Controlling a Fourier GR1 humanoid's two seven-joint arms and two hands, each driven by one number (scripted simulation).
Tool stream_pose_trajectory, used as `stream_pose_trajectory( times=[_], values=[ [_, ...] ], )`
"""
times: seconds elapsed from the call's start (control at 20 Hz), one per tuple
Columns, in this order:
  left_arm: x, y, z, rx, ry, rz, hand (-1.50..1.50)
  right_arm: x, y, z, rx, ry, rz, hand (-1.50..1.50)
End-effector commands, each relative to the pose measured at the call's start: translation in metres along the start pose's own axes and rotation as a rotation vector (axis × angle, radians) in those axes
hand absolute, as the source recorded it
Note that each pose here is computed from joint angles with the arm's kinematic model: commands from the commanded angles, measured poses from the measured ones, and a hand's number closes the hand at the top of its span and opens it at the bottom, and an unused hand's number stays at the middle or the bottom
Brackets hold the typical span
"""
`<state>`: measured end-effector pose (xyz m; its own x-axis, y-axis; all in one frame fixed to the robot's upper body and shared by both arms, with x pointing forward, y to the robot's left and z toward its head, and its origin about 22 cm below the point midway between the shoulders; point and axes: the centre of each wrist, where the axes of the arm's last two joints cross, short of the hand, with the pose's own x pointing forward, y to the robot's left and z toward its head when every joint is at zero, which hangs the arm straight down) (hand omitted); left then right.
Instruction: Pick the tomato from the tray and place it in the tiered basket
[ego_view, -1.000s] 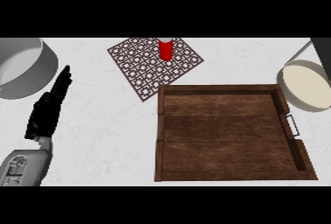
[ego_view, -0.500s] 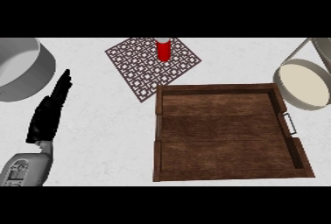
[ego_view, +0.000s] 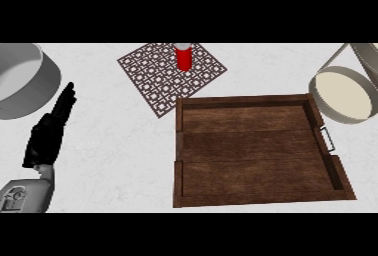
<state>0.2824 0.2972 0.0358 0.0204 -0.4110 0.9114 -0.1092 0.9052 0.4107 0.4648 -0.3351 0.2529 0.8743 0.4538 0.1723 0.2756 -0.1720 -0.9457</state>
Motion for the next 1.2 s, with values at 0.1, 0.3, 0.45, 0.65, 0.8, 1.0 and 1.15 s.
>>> stream_pose_trajectory(
  times=[0.1, 0.3, 0.45, 0.65, 0.8, 1.0, 1.15],
  values=[
    [0.002, -0.001, 0.005, -0.002, -0.005, 0.002, 0.00, -0.014, 0.014, -0.008, 0.107, 0.013, -0.053, 1.50],
    [-0.001, -0.014, 0.001, 0.006, 0.012, 0.018, 0.00, -0.022, 0.030, -0.007, 0.232, 0.181, -0.299, 1.50],
    [-0.002, -0.001, -0.004, 0.005, -0.002, -0.008, 0.00, -0.039, 0.044, -0.015, 0.273, 0.157, -0.237, -1.50],
    [-0.005, 0.001, -0.003, 0.025, -0.002, -0.004, 0.00, -0.032, 0.061, 0.006, 0.164, 0.146, -0.369, -1.50],
    [-0.002, -0.008, 0.010, 0.005, 0.001, -0.012, 0.00, -0.025, 0.037, 0.002, 0.089, 0.136, -0.457, -1.50],
    [-0.010, 0.009, 0.013, 0.011, 0.007, -0.005, 0.00, -0.035, 0.025, -0.008, -0.030, 0.139, -0.525, -1.50],
    [-0.002, 0.012, 0.000, 0.012, 0.010, -0.009, 0.00, -0.035, -0.002, -0.015, -0.075, 0.172, -0.545, -1.50]
  ],
)
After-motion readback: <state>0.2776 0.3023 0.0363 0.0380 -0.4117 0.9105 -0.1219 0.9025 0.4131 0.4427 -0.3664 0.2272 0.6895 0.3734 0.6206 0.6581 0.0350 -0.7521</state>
